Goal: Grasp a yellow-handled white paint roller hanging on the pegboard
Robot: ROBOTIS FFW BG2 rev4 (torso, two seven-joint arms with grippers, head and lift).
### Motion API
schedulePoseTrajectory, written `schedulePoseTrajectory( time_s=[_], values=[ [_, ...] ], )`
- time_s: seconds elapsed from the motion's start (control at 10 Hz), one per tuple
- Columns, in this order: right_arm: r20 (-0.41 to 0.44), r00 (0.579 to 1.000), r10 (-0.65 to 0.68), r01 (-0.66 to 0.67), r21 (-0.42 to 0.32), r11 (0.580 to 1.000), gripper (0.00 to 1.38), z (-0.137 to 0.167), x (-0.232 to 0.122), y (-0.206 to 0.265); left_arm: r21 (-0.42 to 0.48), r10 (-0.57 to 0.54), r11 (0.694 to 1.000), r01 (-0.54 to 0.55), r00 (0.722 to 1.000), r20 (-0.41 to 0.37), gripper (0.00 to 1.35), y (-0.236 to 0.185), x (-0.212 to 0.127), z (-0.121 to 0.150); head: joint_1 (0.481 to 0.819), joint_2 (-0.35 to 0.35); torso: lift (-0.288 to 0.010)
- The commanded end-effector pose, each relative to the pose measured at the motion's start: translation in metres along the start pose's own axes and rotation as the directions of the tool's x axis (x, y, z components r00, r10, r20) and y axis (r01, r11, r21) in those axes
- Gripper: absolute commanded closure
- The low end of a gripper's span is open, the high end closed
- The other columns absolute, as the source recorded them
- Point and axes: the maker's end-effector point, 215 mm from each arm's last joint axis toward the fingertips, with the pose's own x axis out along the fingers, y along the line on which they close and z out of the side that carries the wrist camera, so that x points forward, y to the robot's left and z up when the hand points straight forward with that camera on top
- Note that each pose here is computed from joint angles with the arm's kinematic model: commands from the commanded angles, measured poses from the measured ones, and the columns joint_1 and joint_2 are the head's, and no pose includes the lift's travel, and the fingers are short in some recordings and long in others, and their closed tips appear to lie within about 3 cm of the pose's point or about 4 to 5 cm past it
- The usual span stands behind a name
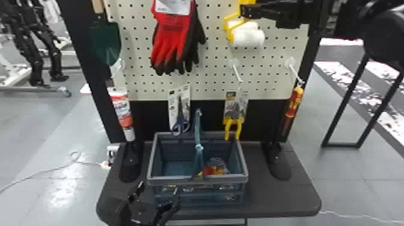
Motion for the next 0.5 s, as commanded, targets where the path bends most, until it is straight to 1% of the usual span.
schedulePoseTrajectory(
  time_s=[0.0, 0.4],
  values=[
    [0.002, 1.000, -0.012, 0.012, 0.000, 1.000, 1.28, -0.0024, 0.0017, -0.0012, 0.001, -0.001, 1.000, 0.001, 1.000, 0.003, 0.15, 0.0001, 0.0009, 0.0007, 0.549, 0.000, -0.100],
    [0.002, 1.000, -0.010, 0.010, 0.006, 1.000, 1.28, -0.0048, 0.0022, 0.0007, 0.001, -0.001, 1.000, 0.001, 1.000, 0.004, 0.15, 0.0001, 0.0003, 0.0008, 0.549, 0.000, -0.100]
  ],
)
